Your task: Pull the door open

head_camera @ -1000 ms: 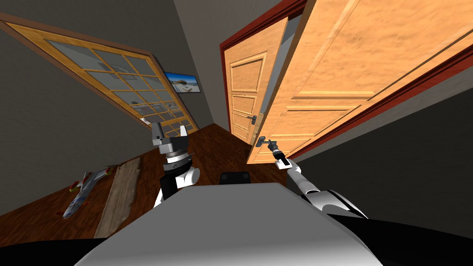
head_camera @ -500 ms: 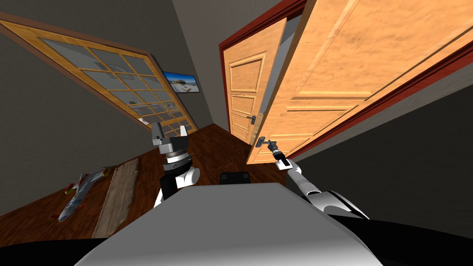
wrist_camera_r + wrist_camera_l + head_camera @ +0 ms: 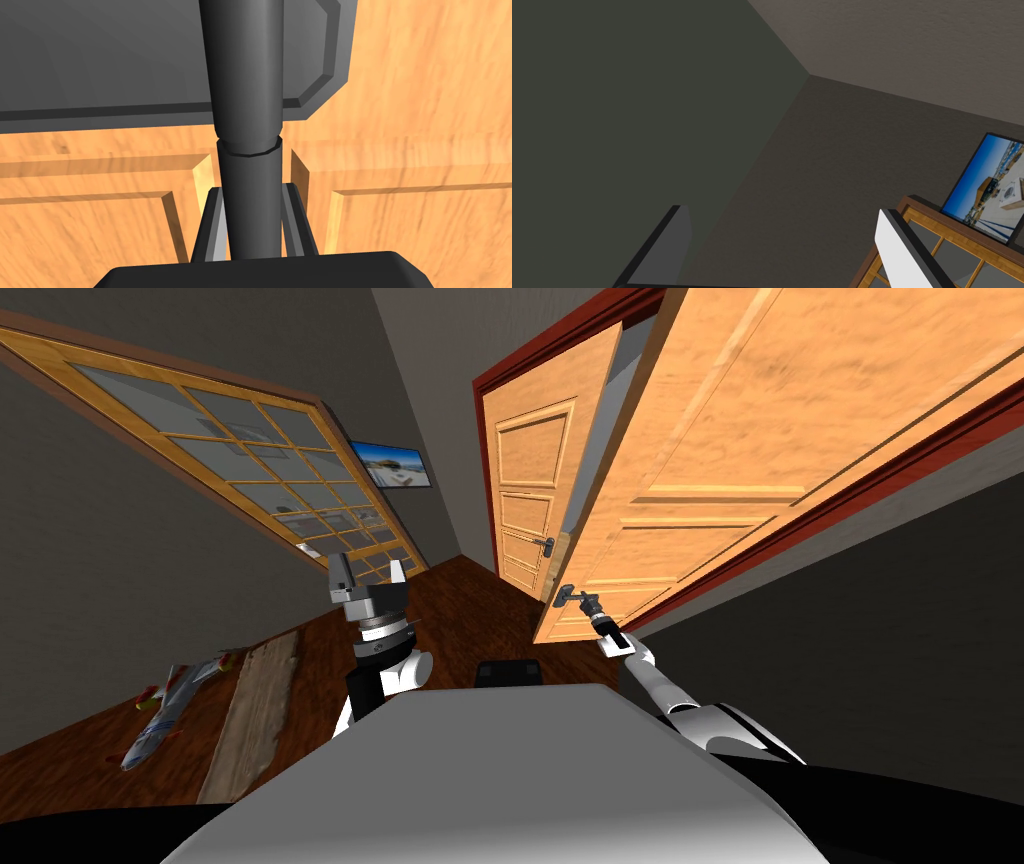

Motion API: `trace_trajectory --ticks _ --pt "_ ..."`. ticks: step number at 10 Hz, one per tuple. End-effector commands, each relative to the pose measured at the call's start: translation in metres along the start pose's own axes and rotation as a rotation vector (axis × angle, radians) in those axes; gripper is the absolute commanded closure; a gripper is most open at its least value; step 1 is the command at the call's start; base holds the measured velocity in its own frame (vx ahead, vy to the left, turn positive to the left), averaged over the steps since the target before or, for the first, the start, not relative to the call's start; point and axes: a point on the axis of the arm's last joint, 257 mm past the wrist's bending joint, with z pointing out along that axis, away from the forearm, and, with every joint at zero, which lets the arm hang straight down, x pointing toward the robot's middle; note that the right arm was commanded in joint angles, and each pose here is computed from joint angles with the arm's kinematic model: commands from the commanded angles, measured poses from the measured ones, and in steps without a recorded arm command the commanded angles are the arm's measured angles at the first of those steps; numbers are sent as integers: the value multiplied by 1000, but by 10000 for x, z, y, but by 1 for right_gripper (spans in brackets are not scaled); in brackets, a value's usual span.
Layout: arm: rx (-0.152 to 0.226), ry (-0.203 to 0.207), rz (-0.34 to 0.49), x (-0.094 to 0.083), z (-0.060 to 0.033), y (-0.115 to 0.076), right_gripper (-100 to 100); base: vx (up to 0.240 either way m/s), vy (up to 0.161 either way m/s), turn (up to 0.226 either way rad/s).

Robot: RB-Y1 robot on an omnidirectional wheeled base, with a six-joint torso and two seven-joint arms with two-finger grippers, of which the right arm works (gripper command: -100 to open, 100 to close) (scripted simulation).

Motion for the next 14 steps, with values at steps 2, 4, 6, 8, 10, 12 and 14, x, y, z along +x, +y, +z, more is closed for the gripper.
trace_trajectory --ticks 2,4,6,8,10,12,14 --pt "-7 41 1 88 -85 7 100 1 -8 -23" --pt "-7 41 1 88 -85 7 100 0 3 7" --pt "-7 41 1 88 -85 7 100 0 0 0" --pt "-7 41 1 88 -85 7 100 0 0 0" --pt "-7 41 1 88 -85 7 100 1 -4 -11" --pt "-8 74 -1 65 -246 4 100 1 -4 -12" --pt "-10 104 0 83 -359 1 100 0 0 0"
